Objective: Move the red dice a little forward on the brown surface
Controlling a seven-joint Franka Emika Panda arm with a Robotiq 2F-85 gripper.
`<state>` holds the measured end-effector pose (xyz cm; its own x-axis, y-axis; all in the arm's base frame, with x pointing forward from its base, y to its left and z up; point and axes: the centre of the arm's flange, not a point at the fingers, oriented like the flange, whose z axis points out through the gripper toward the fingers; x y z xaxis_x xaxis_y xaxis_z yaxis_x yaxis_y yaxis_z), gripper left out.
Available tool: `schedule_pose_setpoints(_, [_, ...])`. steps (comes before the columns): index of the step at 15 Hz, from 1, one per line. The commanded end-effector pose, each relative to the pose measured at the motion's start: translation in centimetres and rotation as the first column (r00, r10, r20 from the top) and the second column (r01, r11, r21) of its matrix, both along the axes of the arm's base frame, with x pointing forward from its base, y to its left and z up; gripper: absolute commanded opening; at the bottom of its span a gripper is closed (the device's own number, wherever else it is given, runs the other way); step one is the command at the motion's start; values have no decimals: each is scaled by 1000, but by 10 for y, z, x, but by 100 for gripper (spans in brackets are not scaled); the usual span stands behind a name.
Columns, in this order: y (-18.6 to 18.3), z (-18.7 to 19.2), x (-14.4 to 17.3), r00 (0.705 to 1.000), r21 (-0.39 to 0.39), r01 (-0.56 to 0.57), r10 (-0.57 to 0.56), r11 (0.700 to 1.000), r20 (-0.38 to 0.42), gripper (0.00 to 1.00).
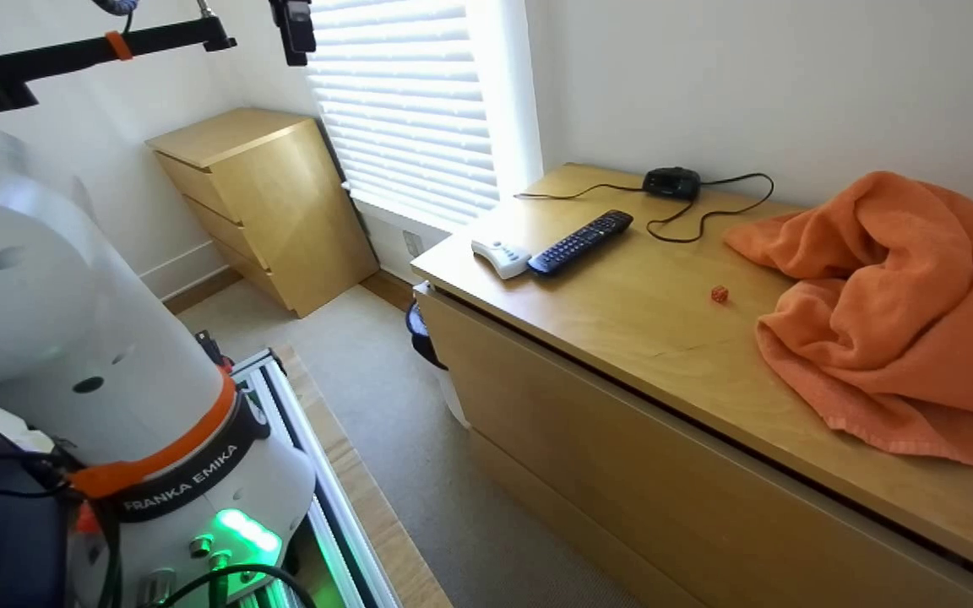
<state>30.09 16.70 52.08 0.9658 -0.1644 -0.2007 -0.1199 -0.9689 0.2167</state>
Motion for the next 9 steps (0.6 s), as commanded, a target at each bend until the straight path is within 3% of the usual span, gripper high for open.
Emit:
schedule_pose_setpoints(1, [-61,-5,27,980,43,197,-196,980,-13,100])
schedule_pose_setpoints(5, [-129,-18,54,911,95,409,-412,908,14,100])
schedule_pose_setpoints(9, [-170,-37,73,797,137,591,-602,795,55,100])
